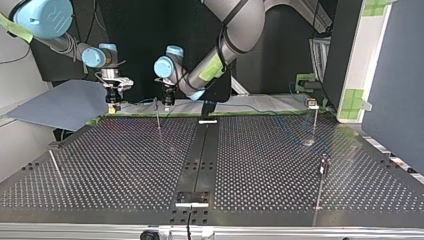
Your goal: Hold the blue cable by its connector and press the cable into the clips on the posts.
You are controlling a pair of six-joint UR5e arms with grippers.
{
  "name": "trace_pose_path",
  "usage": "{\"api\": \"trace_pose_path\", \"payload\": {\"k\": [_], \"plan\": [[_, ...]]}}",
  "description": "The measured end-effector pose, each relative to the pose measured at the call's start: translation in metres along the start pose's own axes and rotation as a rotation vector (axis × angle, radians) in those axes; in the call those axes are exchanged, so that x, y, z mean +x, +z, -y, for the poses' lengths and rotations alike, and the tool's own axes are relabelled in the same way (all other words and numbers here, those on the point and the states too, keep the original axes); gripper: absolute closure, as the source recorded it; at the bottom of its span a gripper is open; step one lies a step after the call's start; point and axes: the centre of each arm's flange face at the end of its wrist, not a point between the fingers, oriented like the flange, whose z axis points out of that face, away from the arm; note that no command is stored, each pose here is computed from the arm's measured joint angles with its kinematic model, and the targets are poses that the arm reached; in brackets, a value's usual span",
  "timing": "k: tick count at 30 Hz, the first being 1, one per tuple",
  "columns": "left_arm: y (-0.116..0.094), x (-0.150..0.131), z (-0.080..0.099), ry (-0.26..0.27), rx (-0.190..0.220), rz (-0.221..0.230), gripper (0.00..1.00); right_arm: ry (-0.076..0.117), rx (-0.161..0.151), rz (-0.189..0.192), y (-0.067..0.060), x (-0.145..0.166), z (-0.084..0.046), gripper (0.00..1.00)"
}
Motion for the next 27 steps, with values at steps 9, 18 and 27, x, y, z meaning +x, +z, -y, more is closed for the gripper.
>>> {"api": "trace_pose_path", "payload": {"k": [9, 18, 27], "plan": [[0.001, 0.006, -0.004, -0.022, 0.023, 0.033, 1.00, -0.001, 0.005, -0.005, 0.001, 0.000, 0.003, 1.00], [0.000, 0.041, -0.009, -0.006, 0.035, -0.006, 1.00, -0.003, 0.010, -0.016, 0.003, 0.001, 0.004, 1.00], [0.011, 0.042, -0.023, -0.006, 0.025, -0.016, 1.00, -0.003, 0.008, -0.032, 0.010, 0.006, 0.001, 1.00]]}}
